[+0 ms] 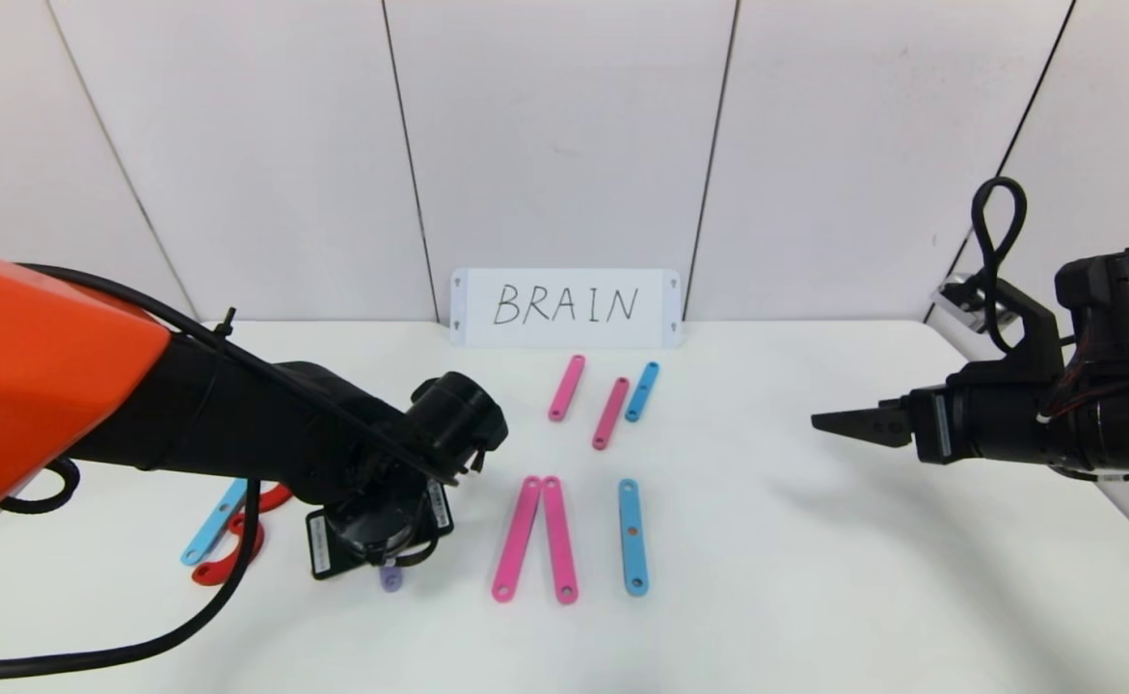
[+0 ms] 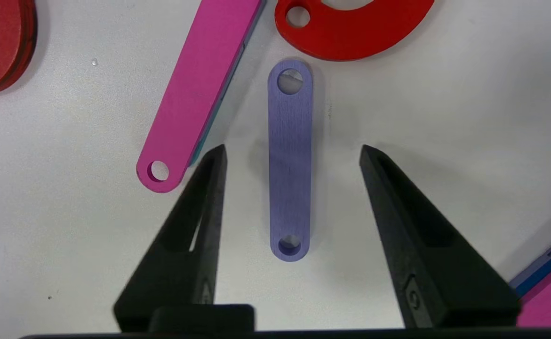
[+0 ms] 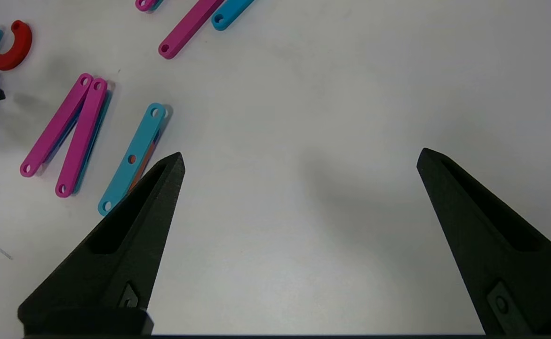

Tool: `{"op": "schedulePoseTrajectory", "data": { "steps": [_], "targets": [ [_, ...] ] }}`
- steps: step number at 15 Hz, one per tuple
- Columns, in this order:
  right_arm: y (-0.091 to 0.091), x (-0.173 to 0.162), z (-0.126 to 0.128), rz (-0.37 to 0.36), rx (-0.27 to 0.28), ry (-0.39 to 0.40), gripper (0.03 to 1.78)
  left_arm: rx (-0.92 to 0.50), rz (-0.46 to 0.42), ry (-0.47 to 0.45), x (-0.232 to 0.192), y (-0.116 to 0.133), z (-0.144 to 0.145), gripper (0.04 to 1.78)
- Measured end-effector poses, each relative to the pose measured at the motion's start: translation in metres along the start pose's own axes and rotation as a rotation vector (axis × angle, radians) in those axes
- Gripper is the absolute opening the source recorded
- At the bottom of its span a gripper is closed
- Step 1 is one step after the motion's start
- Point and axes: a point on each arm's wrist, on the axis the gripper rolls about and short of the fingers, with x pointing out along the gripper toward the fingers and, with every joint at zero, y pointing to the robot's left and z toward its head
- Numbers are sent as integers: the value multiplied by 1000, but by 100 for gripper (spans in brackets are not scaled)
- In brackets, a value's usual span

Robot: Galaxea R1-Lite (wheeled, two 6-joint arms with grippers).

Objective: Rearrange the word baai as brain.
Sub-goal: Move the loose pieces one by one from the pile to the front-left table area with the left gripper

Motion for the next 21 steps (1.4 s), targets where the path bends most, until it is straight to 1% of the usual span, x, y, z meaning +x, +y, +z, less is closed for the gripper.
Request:
{"op": "schedulePoseTrajectory", "data": {
  "steps": [1, 3, 4, 6, 10, 12, 15, 21],
  "targets": [
    [0, 0, 0, 0, -1, 0, 173, 0, -2, -1, 0, 0, 0, 130],
    [0, 0, 0, 0, -1, 0, 173, -3, -14, -7, -3, -2, 3, 154],
    [0, 0, 0, 1, -1, 1, 173, -3, -21, -13, -5, -3, 5, 163],
    [1, 0, 0, 1, -2, 1, 173, 4, -27, -25, -8, -4, 8, 173],
    [1, 0, 0, 0, -2, 2, 173, 16, -40, -61, -11, -5, 27, 174],
    [1, 0, 0, 0, -1, 3, 173, 30, -41, -73, -8, -4, 38, 174],
    [1, 0, 0, -1, -1, 2, 173, 6, -25, -75, 2, -4, 52, 174],
    [1, 0, 0, 0, -1, 2, 173, -2, -5, -69, 21, -6, 66, 174]
  ]
}}
